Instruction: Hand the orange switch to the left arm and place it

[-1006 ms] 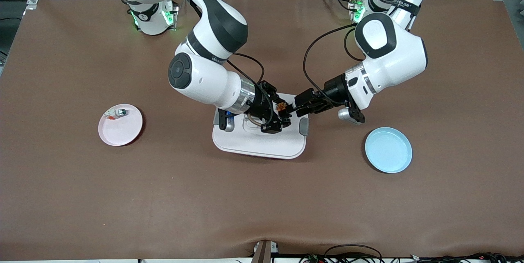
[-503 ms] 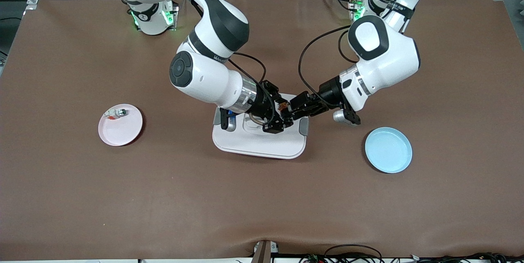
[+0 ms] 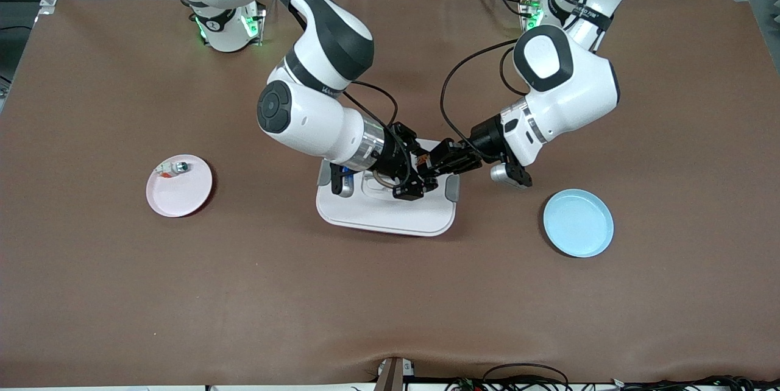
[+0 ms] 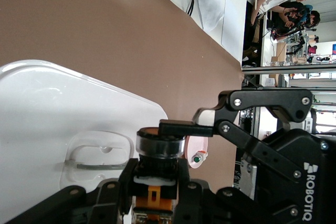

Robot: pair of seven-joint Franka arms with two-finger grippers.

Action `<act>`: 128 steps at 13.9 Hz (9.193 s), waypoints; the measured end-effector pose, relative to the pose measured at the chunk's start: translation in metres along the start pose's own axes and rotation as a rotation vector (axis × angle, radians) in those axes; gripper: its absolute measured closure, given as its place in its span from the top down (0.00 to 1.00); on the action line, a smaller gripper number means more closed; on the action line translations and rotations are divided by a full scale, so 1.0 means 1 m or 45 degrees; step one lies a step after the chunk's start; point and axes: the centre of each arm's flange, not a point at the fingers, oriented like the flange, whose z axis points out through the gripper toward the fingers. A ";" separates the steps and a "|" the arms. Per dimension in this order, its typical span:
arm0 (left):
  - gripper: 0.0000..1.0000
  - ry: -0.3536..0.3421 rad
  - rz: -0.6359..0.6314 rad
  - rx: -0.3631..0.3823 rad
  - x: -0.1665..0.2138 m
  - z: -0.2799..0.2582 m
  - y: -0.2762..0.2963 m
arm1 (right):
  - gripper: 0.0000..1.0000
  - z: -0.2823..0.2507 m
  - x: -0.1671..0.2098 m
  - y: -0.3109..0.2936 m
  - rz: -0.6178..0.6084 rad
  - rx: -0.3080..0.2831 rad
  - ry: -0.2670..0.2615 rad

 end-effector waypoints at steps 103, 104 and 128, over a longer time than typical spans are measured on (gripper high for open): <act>1.00 -0.341 0.389 1.102 0.135 -0.308 -0.042 | 1.00 -0.461 0.309 0.030 -1.591 -0.732 0.433; 1.00 -0.306 0.323 1.133 0.130 -0.297 -0.032 | 1.00 -0.460 0.309 0.034 -1.597 -0.717 0.452; 1.00 -0.075 0.044 1.382 0.111 -0.336 0.005 | 1.00 -0.452 0.280 0.099 -1.609 -0.627 0.586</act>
